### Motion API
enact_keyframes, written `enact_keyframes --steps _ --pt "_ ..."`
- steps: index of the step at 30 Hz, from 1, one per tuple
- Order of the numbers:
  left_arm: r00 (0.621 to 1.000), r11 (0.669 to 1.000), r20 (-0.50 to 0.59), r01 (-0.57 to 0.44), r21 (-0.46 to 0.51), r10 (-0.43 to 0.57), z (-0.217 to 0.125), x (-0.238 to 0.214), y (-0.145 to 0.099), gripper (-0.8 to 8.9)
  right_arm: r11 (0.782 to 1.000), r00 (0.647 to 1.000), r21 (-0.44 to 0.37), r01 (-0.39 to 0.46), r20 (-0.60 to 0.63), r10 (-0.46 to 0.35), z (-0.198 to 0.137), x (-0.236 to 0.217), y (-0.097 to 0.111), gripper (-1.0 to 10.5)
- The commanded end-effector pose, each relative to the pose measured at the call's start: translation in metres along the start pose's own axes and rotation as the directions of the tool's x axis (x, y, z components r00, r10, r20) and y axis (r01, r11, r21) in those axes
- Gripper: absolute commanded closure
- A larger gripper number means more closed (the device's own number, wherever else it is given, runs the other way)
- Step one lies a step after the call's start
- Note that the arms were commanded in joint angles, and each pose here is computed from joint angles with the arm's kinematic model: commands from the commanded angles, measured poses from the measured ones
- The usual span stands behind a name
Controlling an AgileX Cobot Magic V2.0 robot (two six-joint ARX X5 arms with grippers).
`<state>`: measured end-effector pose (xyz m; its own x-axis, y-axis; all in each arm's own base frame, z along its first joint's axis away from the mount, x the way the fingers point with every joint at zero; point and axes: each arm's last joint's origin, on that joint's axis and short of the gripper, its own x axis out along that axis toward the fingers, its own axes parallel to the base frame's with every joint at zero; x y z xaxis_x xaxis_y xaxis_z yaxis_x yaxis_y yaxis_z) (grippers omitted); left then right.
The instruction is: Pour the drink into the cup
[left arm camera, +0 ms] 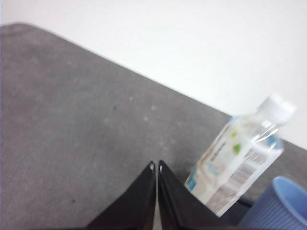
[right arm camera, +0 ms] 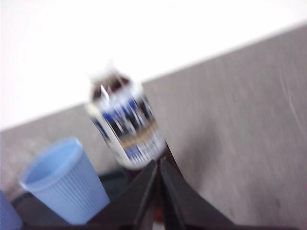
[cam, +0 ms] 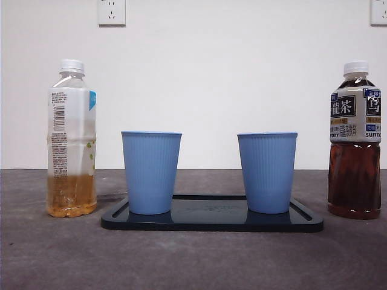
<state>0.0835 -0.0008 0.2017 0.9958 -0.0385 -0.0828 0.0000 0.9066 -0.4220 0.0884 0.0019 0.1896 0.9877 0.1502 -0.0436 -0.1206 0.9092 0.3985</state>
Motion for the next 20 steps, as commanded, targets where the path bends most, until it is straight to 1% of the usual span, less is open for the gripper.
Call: enact_keyframes --steps 1,3,6,8,10,12,15,17,20 --pt "1.0 1.0 0.001 0.008 -0.005 -0.008 0.017 -0.006 -0.008 8.04 1.0 0.998 0.006 -0.023 0.05 0.022 0.018 -0.007 0.009 9.4" --pt "1.0 1.0 -0.011 0.012 0.004 -0.012 0.027 -0.009 -0.013 8.04 1.0 0.997 -0.001 -0.03 0.068 0.03 0.03 -0.013 0.015 9.4" --pt "0.997 0.998 -0.058 0.059 0.038 -0.056 0.043 -0.013 -0.023 8.04 0.999 0.997 -0.015 -0.031 0.071 0.032 0.048 -0.022 0.025 9.4" --pt "0.991 0.994 -0.102 0.088 0.06 -0.082 0.052 -0.014 -0.028 8.04 1.0 0.999 -0.014 -0.021 0.049 0.022 0.056 -0.027 0.03 9.4" --pt "0.981 0.988 -0.162 0.127 0.092 -0.111 0.061 -0.014 -0.034 8.04 0.999 1.0 -0.032 -0.009 0.001 0.009 0.065 -0.03 0.034 9.4" --pt "0.963 0.976 -0.225 0.181 0.119 -0.151 0.068 -0.013 -0.04 8.04 0.998 0.998 -0.052 -0.021 -0.058 0.018 0.072 -0.03 0.038 9.4" --pt "0.925 0.957 -0.323 0.256 0.136 -0.202 0.078 -0.01 -0.047 8.04 0.996 0.985 -0.071 -0.057 -0.168 0.045 0.082 -0.03 0.044 9.4" --pt "0.898 0.945 -0.378 0.296 0.14 -0.226 0.083 -0.009 -0.05 8.04 0.993 0.967 -0.076 -0.094 -0.242 0.073 0.087 -0.028 0.048 9.4" --pt "0.854 0.925 -0.453 0.352 0.14 -0.256 0.089 -0.008 -0.055 8.04 0.988 0.929 -0.07 -0.138 -0.354 0.105 0.094 -0.024 0.052 9.4"
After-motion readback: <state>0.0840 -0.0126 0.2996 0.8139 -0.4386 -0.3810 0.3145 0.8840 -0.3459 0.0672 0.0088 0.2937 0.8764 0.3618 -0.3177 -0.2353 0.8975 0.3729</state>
